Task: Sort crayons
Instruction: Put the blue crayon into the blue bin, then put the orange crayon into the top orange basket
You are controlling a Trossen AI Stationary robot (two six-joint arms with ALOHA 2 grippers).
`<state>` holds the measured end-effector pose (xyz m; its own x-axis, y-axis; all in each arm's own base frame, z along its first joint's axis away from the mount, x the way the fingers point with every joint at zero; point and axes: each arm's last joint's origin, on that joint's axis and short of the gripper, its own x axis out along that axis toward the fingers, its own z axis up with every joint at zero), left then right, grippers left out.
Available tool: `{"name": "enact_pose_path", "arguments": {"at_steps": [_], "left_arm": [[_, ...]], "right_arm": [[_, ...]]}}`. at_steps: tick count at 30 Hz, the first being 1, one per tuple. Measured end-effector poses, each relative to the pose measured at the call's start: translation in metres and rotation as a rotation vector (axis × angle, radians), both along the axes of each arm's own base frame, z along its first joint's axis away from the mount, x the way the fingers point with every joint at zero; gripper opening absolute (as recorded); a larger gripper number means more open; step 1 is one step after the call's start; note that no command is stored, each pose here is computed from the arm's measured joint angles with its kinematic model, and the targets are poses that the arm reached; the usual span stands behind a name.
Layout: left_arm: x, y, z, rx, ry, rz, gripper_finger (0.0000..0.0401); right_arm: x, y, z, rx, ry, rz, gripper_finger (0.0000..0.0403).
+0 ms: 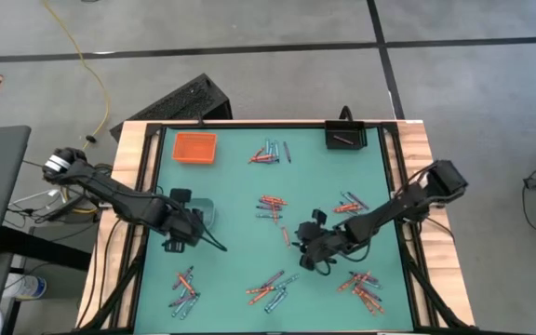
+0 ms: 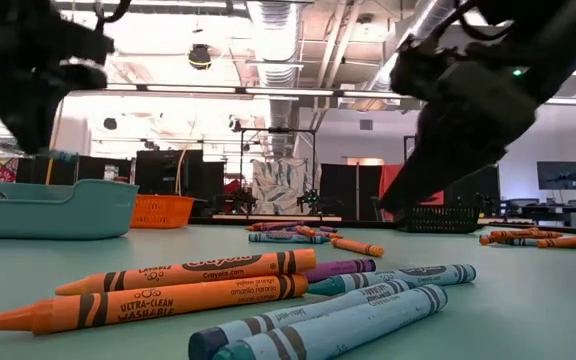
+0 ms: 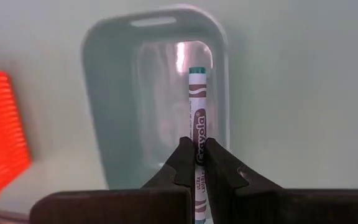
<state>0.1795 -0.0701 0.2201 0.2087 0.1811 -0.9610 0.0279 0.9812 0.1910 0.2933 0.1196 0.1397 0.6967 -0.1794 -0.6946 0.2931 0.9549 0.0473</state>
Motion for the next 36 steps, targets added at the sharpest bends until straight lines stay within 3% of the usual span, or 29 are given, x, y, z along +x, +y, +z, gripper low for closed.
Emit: {"name": "enact_pose_path", "arguments": {"at_steps": [7, 13, 23, 27, 32, 36], "left_arm": [[-0.004, 0.012, -0.023, -0.003, -0.061, 0.069, 0.0000], [-0.007, 0.025, -0.041, -0.007, -0.041, 0.162, 0.0011], [-0.004, 0.026, -0.040, 0.001, -0.074, 0.178, 0.0095], [-0.002, 0.026, -0.038, 0.000, -0.082, 0.166, 0.0132], [0.005, 0.024, -0.025, -0.006, -0.120, 0.133, 0.0152], [0.012, 0.022, -0.011, -0.001, -0.166, 0.104, 0.0153]], "right_arm": [[0.021, 0.002, -0.001, -0.087, 0.095, -0.094, 0.0161], [0.041, 0.002, -0.002, -0.069, 0.097, -0.127, 0.0161], [0.051, 0.001, -0.022, -0.056, 0.220, -0.170, 0.0158], [0.050, 0.004, -0.024, -0.058, 0.226, -0.159, 0.0116], [0.050, 0.004, -0.024, -0.069, 0.244, -0.120, 0.0021], [0.049, 0.004, -0.025, -0.066, 0.258, -0.104, 0.0010]]}}
